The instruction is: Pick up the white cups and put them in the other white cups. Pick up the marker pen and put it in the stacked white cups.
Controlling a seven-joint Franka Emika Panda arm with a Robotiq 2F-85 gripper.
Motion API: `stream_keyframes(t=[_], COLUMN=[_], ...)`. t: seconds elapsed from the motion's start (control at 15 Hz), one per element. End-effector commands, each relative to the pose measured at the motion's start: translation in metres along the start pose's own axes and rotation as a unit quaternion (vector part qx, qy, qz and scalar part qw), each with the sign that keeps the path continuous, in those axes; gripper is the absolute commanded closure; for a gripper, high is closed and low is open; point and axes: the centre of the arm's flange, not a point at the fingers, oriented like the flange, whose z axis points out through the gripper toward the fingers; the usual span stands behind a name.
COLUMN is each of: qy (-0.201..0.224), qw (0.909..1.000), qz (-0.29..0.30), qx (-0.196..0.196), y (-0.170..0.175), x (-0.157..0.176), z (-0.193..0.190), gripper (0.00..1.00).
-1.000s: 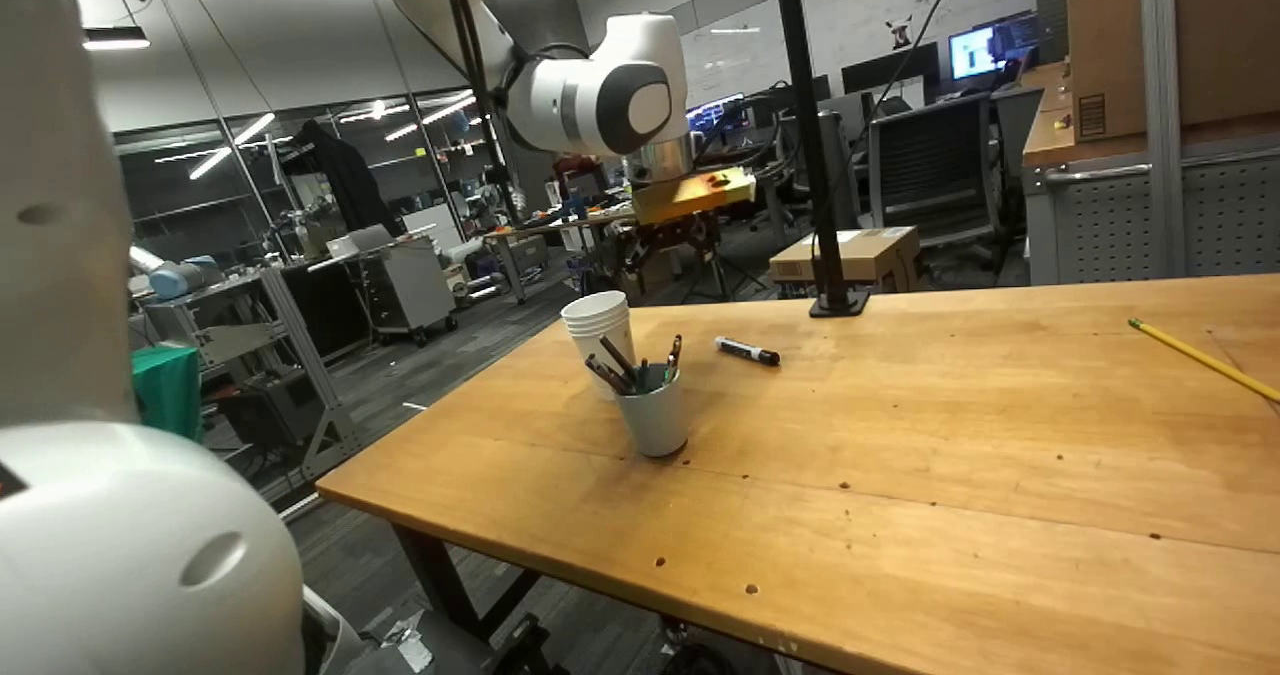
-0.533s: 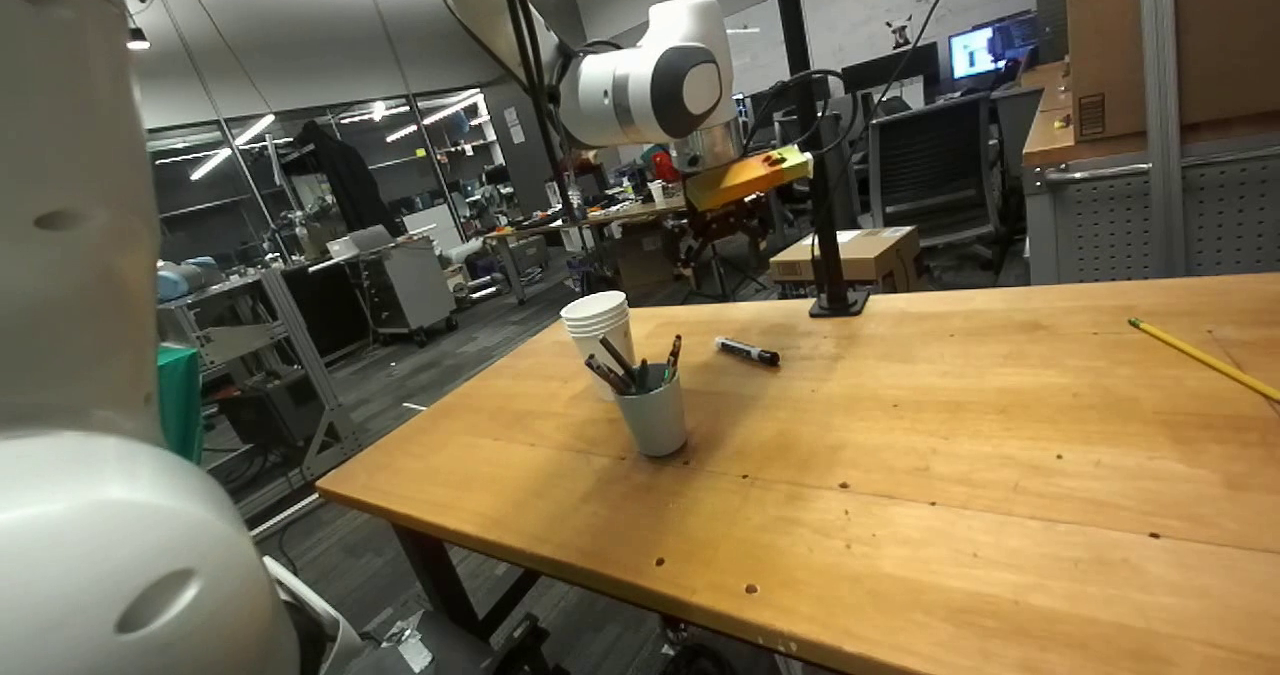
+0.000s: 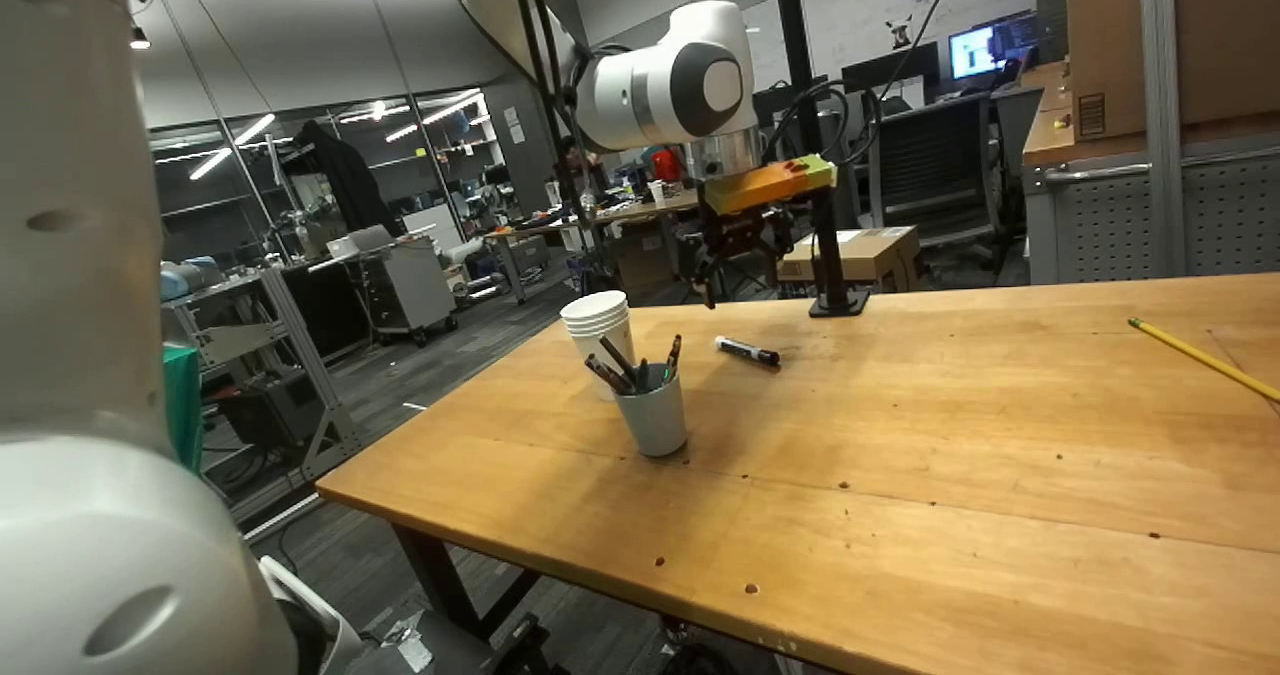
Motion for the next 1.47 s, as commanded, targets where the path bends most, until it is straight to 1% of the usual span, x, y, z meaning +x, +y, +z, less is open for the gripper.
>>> stream_keyframes(t=[0.0, 0.33, 0.93, 1.4], qy=[-0.014, -0.017, -0.011, -0.013], qw=[0.9997, 0.9994, 0.9989, 0.9990], qz=[-0.019, -0.027, -0.036, -0.033], qx=[0.010, 0.015, 0.026, 0.028], y=[0.000, 0.000, -0.006, -0.005], x=[-0.003, 0.003, 0.022, 0.021], z=[0.003, 0.016, 0.053, 0.067], gripper=[0.00, 0.00, 0.00, 0.00])
